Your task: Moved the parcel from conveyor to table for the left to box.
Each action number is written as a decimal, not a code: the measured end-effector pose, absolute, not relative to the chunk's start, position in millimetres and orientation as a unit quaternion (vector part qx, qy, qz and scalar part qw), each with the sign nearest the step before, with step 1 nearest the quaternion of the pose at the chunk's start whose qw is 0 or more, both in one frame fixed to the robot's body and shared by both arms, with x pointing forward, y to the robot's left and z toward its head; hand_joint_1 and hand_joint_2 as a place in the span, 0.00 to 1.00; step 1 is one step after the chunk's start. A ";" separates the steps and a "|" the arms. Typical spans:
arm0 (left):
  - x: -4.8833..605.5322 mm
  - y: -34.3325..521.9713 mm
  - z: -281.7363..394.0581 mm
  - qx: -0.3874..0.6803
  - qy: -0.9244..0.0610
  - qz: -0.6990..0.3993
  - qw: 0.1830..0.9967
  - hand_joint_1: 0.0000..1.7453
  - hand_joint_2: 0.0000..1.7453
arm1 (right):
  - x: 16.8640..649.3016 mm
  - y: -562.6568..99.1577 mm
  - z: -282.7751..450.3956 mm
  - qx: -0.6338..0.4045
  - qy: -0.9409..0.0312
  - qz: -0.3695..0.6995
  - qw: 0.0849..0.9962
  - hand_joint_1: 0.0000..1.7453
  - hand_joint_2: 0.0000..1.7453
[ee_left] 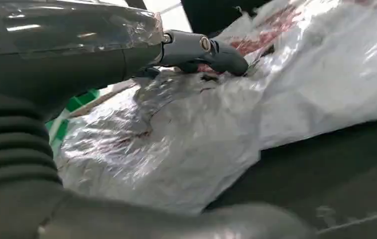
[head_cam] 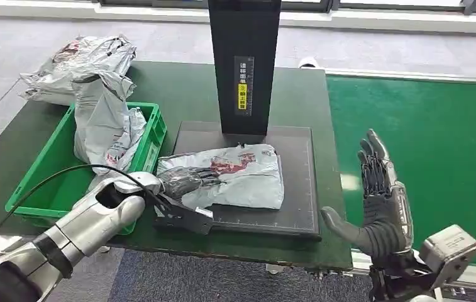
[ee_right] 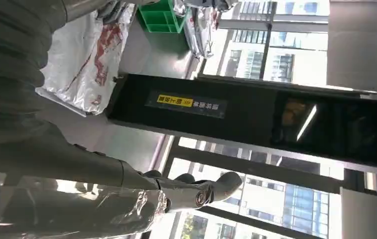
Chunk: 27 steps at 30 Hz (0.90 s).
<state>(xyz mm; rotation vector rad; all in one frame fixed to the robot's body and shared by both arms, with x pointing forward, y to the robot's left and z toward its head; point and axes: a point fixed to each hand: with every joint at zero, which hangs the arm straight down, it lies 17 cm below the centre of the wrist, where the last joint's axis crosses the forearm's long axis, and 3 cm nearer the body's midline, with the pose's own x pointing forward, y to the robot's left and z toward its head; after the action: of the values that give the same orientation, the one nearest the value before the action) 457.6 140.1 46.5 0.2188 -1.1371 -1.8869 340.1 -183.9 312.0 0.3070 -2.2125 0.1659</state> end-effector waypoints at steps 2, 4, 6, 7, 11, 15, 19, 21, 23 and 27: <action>470.2 152.6 41.6 0.142 -0.446 -0.767 0.439 0.00 1.00 | 339.4 -183.2 311.3 0.122 -0.889 0.070 0.435 0.00 1.00; 483.0 164.3 38.4 0.194 -0.433 -0.769 0.428 0.13 1.00 | 338.4 -182.4 309.5 0.122 -0.888 0.072 0.437 0.00 1.00; 489.5 173.3 32.3 0.218 -0.421 -0.771 0.425 1.00 1.00 | 337.5 -181.5 308.4 0.122 -0.888 0.074 0.437 0.00 1.00; 490.8 176.6 28.4 0.223 -0.415 -0.772 0.426 1.00 1.00 | 337.1 -180.7 308.1 0.124 -0.888 0.076 0.437 0.00 1.00; 498.7 187.2 20.8 0.243 -0.405 -0.771 0.427 1.00 1.00 | 336.3 -179.1 307.8 0.126 -0.887 0.080 0.437 0.00 1.00; 502.9 193.3 15.2 0.250 -0.398 -0.770 0.432 1.00 1.00 | 336.3 -179.2 307.6 0.126 -0.887 0.080 0.437 0.00 1.00; 506.8 193.7 14.9 0.253 -0.397 -0.767 0.436 1.00 1.00 | 336.8 -178.8 307.0 0.126 -0.886 0.080 0.439 0.00 1.00; 507.4 192.9 14.7 0.252 -0.397 -0.768 0.435 1.00 1.00 | 336.6 -178.5 306.9 0.127 -0.886 0.080 0.439 0.00 1.00; 507.6 192.6 13.9 0.251 -0.396 -0.768 0.436 1.00 1.00 | 336.5 -178.4 306.5 0.127 -0.885 0.080 0.440 0.00 1.00; 507.7 191.8 12.7 0.250 -0.395 -0.768 0.437 1.00 1.00 | 336.4 -178.4 306.2 0.127 -0.885 0.080 0.440 0.00 1.00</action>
<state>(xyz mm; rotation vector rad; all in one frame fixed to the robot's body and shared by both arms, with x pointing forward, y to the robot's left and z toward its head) 507.7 191.8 12.7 0.6221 -0.9816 -1.9103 336.4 -178.4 306.2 0.3160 -2.1980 0.1995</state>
